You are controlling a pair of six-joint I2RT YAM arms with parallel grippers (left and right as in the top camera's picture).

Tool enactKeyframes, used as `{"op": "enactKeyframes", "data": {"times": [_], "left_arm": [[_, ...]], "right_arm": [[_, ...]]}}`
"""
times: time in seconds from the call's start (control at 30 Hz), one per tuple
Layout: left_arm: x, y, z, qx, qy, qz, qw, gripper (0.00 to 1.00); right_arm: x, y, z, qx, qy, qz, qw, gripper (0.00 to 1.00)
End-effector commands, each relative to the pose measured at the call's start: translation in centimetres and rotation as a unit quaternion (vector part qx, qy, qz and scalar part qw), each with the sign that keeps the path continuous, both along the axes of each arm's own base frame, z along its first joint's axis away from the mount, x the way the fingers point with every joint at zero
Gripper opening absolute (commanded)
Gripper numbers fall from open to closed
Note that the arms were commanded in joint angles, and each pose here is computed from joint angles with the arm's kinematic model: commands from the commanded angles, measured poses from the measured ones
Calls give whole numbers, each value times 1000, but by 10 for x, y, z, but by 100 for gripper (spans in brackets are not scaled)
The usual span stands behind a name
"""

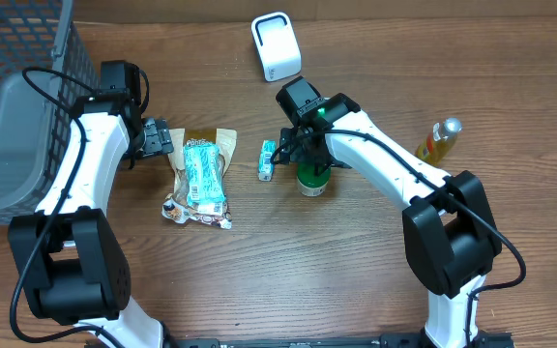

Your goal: Scan the item barcode

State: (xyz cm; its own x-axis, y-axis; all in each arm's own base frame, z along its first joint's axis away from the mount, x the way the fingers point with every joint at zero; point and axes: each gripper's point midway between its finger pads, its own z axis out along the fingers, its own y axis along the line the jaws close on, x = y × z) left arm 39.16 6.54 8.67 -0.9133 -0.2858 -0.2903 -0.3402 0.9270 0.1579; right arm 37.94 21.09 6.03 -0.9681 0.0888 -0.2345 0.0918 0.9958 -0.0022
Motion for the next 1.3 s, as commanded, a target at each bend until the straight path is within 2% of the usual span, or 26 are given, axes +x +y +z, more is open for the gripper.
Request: {"op": "enactKeyframes", "data": {"times": [0.0, 1.27], "left_arm": [[2, 1, 3, 7, -3, -2, 1000, 100], [2, 1, 3, 7, -3, -2, 1000, 100]], "right_arm": [[6, 0, 4, -3, -12, -2, 1000, 100], [8, -5, 5, -17, -21, -6, 1000, 100]]}}
